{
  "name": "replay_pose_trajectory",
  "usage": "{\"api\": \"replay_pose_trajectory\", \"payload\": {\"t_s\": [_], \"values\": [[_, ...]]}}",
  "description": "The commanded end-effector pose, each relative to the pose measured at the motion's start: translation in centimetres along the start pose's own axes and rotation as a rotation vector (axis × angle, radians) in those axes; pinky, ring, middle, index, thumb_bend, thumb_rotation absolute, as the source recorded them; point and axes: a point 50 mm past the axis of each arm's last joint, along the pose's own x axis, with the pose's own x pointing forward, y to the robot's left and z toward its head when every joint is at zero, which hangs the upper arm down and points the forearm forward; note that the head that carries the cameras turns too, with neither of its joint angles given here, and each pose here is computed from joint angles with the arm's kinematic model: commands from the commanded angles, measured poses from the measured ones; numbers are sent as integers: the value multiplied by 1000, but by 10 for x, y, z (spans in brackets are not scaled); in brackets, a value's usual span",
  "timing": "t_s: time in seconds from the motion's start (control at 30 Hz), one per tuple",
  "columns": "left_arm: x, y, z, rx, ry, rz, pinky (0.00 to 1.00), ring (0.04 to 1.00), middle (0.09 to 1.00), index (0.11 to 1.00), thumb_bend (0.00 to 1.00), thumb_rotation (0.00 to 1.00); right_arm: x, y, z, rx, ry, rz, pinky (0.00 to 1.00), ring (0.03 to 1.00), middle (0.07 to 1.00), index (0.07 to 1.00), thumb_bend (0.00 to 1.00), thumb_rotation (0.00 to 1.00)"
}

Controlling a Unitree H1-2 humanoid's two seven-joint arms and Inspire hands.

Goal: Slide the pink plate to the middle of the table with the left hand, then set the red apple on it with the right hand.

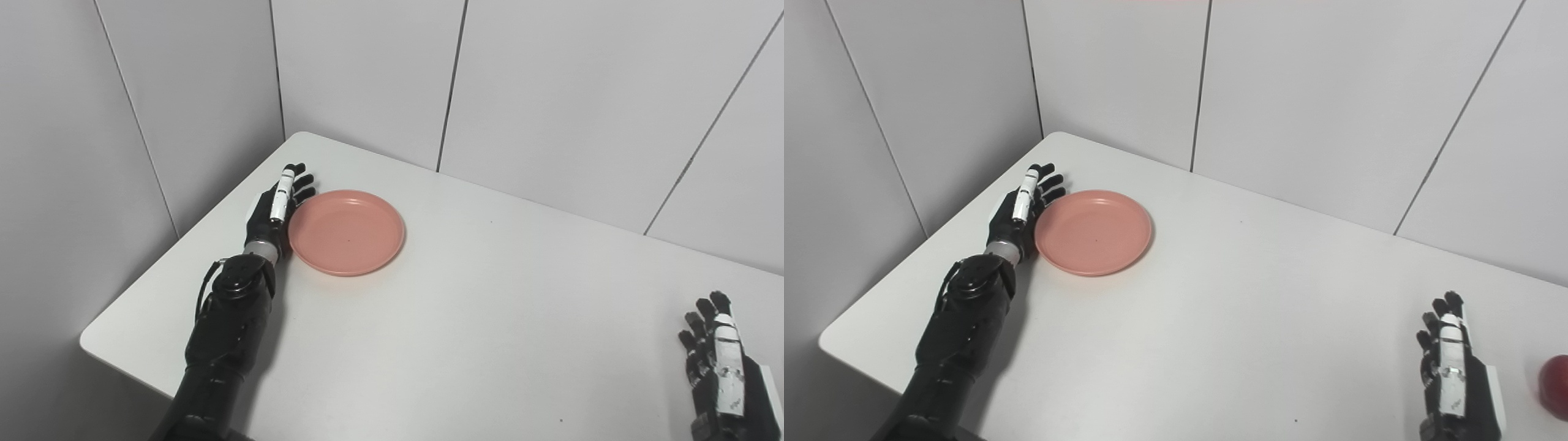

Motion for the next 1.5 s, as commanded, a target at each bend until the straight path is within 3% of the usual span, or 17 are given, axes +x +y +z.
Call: {"api": "replay_pose_trajectory", "payload": {"t_s": [0.0, 1.47], "values": [[9, -20, 12, 2, -21, -60, 877, 879, 889, 870, 327, 1000, 6, 3, 15, -12, -81, 20, 1000, 988, 991, 1000, 82, 1000], [4, -99, -12, 10, 31, -228, 861, 866, 878, 862, 348, 1000, 6, 4, 12, -37, -73, 8, 1000, 988, 987, 993, 130, 1000]]}}
